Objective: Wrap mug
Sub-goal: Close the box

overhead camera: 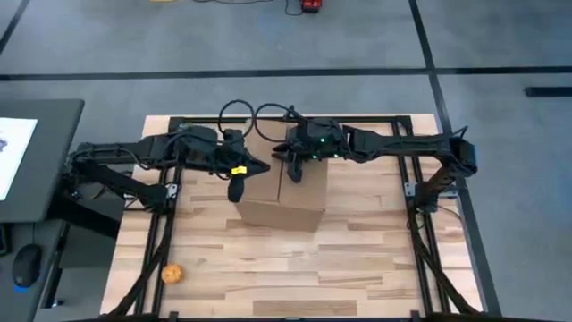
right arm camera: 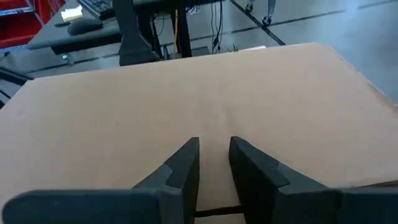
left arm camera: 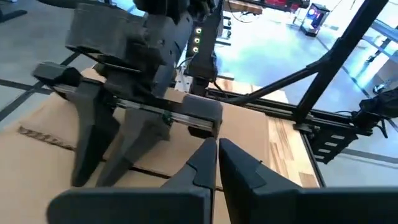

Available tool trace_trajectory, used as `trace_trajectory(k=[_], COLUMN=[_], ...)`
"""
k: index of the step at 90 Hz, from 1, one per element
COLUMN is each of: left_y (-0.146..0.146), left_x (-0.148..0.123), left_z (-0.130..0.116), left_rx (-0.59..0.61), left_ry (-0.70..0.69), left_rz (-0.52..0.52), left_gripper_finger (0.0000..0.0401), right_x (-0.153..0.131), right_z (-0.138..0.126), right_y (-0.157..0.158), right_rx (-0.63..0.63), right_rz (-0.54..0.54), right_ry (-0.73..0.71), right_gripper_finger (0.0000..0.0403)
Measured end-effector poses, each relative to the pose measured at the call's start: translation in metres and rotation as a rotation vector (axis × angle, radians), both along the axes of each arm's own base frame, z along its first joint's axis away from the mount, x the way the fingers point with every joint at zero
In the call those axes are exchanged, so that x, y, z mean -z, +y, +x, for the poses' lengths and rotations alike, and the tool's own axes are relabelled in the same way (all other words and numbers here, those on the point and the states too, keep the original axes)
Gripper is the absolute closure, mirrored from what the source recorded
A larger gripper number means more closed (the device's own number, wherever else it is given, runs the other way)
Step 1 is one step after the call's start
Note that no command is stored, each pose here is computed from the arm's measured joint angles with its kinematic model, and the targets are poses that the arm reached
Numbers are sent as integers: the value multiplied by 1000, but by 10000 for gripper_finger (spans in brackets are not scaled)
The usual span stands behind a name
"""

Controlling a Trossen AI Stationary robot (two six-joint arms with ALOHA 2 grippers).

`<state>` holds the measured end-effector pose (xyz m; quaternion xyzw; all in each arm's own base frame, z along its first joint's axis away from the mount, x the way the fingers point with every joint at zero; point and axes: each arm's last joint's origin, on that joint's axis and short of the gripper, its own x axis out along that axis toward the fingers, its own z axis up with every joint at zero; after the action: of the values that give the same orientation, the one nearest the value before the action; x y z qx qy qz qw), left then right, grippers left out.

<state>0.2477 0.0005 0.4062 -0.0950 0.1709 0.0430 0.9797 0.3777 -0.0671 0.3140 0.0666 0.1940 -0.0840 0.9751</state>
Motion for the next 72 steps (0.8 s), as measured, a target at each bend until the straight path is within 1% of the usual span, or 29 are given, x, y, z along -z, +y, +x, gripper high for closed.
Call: trace_trajectory(k=[12,31,43,61,72], left_y=[0,0,0,0,0], left_x=[0,0,0,0,0], left_z=[0,0,0,0,0], left_rx=[-2,-5,-5,-6,-7], left_ry=[-1,0,0,0,0], left_rz=[-2,-9,-8,-8,-8], left_gripper_finger=[401,401,401,401,401], right_x=[0,3,3,-2,-2], right_z=[0,-2,-2,1,2], right_y=[0,0,0,1,1], right_rx=[-1,-1,0,-2,-5], right_rz=[-2,7,11,-1,-3], right_ry=[-3,44,49,-28,-36], right_gripper_finger=[322,322,322,322,322])
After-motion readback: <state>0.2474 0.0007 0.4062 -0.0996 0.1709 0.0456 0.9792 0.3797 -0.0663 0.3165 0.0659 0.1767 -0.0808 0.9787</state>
